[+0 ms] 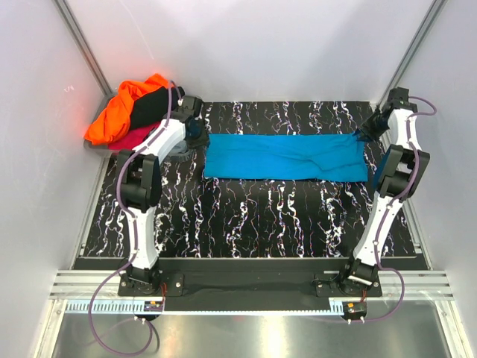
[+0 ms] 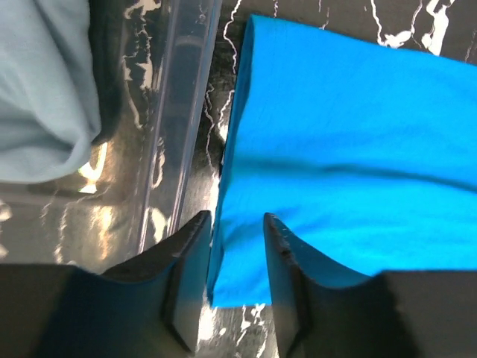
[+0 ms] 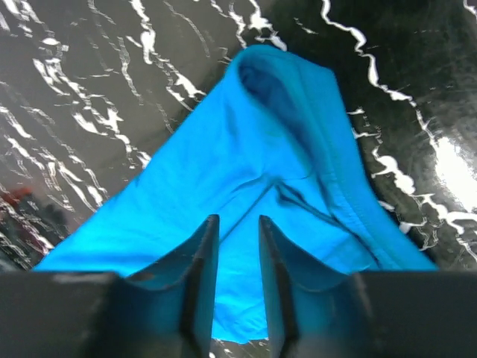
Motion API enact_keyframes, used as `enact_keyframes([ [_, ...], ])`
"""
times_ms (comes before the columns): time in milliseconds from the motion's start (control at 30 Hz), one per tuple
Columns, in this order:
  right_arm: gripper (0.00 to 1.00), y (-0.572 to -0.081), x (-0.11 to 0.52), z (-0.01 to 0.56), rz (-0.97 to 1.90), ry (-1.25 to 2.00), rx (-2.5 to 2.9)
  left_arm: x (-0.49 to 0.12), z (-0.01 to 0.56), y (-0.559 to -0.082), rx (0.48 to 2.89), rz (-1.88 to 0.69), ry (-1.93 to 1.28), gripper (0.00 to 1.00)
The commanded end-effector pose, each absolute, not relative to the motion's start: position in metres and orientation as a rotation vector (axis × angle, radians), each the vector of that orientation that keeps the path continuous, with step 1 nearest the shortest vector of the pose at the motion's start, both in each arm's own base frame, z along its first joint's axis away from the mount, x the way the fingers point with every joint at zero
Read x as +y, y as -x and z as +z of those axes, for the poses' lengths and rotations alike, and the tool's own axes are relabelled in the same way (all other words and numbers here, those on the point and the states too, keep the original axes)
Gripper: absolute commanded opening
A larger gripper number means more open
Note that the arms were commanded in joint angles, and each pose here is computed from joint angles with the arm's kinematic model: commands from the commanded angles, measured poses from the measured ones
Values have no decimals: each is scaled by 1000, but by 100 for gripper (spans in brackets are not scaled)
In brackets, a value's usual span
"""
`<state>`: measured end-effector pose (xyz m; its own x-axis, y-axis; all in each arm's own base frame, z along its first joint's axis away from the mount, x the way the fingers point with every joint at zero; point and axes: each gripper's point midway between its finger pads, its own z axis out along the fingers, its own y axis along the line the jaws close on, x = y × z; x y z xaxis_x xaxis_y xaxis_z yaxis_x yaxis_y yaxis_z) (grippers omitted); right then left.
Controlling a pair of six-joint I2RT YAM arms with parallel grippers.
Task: Fold and stack the t-shirts
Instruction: Fold the tshirt
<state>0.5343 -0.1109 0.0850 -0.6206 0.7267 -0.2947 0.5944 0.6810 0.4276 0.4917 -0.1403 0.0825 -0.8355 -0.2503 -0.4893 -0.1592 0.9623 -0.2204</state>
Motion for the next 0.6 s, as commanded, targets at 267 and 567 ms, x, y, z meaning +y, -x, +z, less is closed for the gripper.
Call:
enact_keyframes([
  [267, 52, -466, -69, 151, 260, -875, 2489, -199, 156, -442, 2474, -398, -79, 38],
  [567, 51, -404, -57, 100, 203, -1100, 2448, -246, 79, -445, 2600, -471, -212, 36],
])
